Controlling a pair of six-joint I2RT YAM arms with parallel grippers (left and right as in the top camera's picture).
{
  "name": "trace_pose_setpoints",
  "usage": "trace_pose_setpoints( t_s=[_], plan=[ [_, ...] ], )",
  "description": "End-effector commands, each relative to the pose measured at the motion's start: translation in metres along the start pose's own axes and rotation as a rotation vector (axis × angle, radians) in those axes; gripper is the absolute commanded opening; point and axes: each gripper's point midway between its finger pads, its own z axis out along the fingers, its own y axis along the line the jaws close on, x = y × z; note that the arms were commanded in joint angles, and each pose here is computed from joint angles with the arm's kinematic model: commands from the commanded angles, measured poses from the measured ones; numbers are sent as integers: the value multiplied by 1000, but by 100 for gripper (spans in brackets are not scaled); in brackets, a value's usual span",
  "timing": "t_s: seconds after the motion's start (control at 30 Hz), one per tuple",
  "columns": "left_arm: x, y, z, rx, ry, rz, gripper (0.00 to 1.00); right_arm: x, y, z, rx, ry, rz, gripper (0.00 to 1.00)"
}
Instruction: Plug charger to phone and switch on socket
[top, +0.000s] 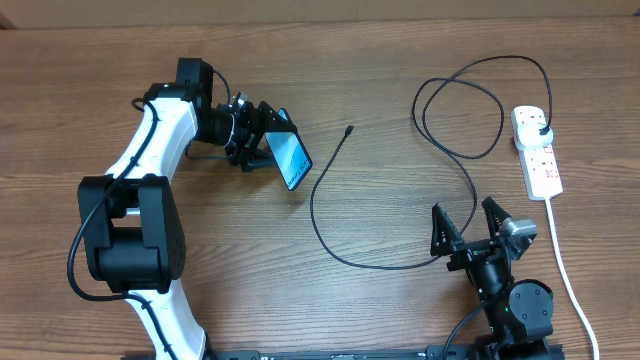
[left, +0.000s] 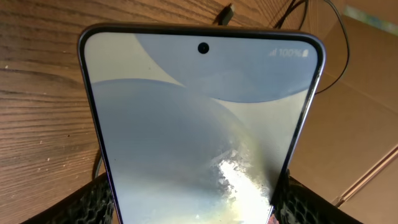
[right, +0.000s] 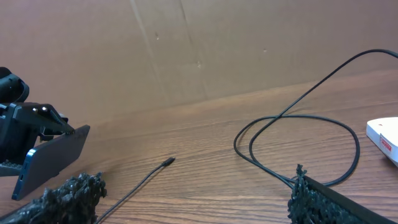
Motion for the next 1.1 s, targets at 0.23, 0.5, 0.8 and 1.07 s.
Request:
trace_pose_setpoints(
  t_s=[0.23, 0.5, 0.8, 1.07],
  plan=[
    [0, -14, -4, 45, 12, -38, 67, 1, 0, 0, -1, -6, -2, 100],
    [-44, 52, -17, -340, -283, -108, 57, 1, 0, 0, -1, -6, -2, 100],
    [-63, 92, -42, -691, -492, -50, 71, 1, 0, 0, -1, -6, -2, 100],
    [-53, 114, -39, -858, -507, -4, 75, 1, 0, 0, -1, -6, -2, 100]
  ],
)
